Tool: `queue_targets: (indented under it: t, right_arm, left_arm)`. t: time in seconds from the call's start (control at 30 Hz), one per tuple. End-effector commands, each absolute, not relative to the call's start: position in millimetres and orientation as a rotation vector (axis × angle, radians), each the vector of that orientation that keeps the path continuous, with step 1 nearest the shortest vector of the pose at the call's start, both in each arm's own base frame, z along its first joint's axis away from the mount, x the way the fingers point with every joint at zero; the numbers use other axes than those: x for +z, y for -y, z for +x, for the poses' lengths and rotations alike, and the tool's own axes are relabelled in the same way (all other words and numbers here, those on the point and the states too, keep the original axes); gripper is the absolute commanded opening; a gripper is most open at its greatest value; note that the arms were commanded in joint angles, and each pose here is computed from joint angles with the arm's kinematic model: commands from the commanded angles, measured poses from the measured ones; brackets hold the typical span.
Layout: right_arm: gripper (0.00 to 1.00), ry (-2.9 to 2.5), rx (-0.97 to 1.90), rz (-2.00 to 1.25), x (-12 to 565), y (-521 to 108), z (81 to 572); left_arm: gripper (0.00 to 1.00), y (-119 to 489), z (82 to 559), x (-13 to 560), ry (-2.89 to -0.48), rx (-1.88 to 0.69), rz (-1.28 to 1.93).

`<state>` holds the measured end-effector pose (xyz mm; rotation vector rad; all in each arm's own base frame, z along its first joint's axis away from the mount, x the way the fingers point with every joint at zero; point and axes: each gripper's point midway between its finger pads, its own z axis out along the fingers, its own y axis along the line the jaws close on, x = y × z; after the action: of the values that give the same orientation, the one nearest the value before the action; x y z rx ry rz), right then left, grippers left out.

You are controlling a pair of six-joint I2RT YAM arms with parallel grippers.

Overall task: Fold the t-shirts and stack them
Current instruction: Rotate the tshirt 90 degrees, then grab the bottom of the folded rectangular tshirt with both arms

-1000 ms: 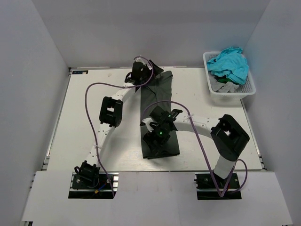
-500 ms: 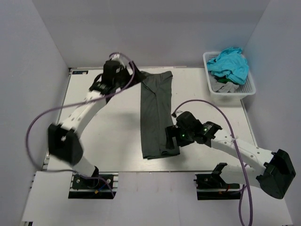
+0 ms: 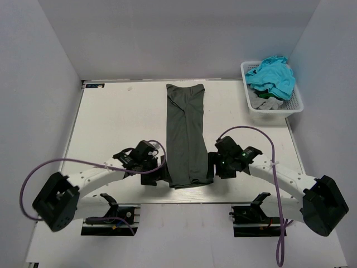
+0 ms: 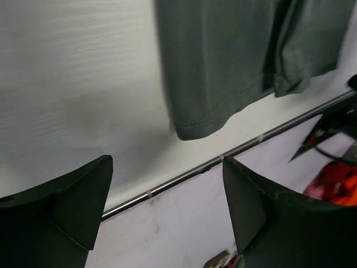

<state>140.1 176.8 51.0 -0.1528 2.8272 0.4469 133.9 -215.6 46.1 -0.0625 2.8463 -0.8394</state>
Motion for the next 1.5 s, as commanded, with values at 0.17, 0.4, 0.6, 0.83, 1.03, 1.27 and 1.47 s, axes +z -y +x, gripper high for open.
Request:
queue_targets:
  t: [0.17, 0.4, 0.6, 0.83, 1.03, 1.27, 1.47]
  right_arm:
    - [0.68, -2.887, 0.600, -0.225, 39, -199, 144]
    - [0.59, -2.965, 0.643, -0.244, 21, -198, 134]
    - [0.45, -2.971, 0.649, -0.263, 11, -198, 136]
    - [0.02, -2.947, 0.572, -0.279, 4, -194, 148]
    - [0.00, -2.821, 0.620, -0.369, 31, -204, 166]
    - [0.00, -2.668, 0.603, -0.376, 75, -214, 201]
    - [0.00, -2.645, 0.476, -0.331, 91, -219, 246]
  left_arm:
    - [0.79, 253, 123, 32, -2.919, -0.740, 0.274]
    - [0.64, 267, 116, 16, -2.960, -0.650, 0.366]
    - [0.34, 264, 125, 10, -2.944, -0.526, 0.368]
    - [0.00, 262, 136, 7, -2.956, -0.380, 0.327]
    - [0.00, 272, 147, 38, -2.894, -0.431, 0.302]
    - [0.00, 276, 193, 74, -2.760, -0.353, 0.202]
    - [0.00, 266, 236, 97, -2.694, -0.136, 0.102]
